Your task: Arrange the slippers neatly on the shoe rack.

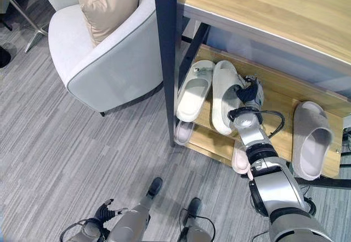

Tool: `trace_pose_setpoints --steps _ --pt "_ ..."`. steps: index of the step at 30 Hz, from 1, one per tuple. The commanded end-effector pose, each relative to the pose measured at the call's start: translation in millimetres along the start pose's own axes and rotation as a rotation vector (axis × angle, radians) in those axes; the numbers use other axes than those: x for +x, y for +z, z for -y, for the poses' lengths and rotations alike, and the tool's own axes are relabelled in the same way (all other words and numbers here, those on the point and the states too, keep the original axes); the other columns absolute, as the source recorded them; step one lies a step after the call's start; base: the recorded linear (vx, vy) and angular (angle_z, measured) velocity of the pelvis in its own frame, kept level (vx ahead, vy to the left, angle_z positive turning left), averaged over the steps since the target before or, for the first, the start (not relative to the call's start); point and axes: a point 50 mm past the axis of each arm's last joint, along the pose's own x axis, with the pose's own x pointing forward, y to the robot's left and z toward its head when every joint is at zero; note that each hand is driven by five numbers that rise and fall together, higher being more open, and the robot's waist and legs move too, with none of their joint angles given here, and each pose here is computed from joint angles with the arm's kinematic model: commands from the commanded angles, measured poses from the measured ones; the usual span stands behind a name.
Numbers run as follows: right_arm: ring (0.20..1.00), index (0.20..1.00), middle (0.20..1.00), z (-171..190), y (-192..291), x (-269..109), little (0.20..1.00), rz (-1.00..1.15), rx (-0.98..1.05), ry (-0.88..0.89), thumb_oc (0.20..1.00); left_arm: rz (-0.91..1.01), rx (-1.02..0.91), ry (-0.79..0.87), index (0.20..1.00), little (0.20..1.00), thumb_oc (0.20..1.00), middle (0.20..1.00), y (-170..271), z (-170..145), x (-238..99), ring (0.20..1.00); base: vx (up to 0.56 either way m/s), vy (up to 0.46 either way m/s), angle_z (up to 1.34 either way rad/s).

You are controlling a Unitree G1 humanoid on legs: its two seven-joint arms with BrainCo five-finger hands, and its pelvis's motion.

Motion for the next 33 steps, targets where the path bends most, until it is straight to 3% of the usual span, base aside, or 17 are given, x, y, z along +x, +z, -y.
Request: trace_pose_setpoints --steps 1,11,26,27,28,33 --pt "1.0 1.0 1.0 19 19 10 1.0 0.087 0.066 -0.061 1.0 -0.006 0.05 -0.081 1.0 1.0 1.0 1.0 6 28 -2 1.0 0.01 0.013 0.07" --pt "1.0 1.0 1.0 -3 18 -10 1.0 0.125 0.064 -0.015 1.0 0.015 0.025 -0.079 1.0 1.0 1.0 1.0 20 28 3 1.0 0.0 0.002 -0.01" --pt "1.0 1.0 1.0 22 9 -4 1.0 0.135 0.087 -0.064 1.0 -0.065 0.009 -0.082 1.0 1.0 1.0 1.0 -10 26 -5 1.0 0.0 -0.004 0.0" --pt "0.758 0.758 0.758 22 9 -4 0.758 0.137 0.086 -0.063 0.758 -0.066 0.011 -0.085 1.0 1.0 1.0 1.0 -10 26 -5 1.0 0.01 0.002 0.08" --pt "0.2 0.2 0.2 23 9 -4 0.2 0.139 0.084 -0.064 0.2 -0.067 0.012 -0.086 1.0 1.0 1.0 1.0 -11 26 -5 1.0 0.01 0.003 0.13" --pt "0.2 0.2 0.2 22 7 -5 0.2 0.154 0.027 -0.055 0.2 -0.069 0.01 -0.091 1.0 1.0 1.0 1.0 -10 26 -5 1.0 0.01 0.003 0.13"
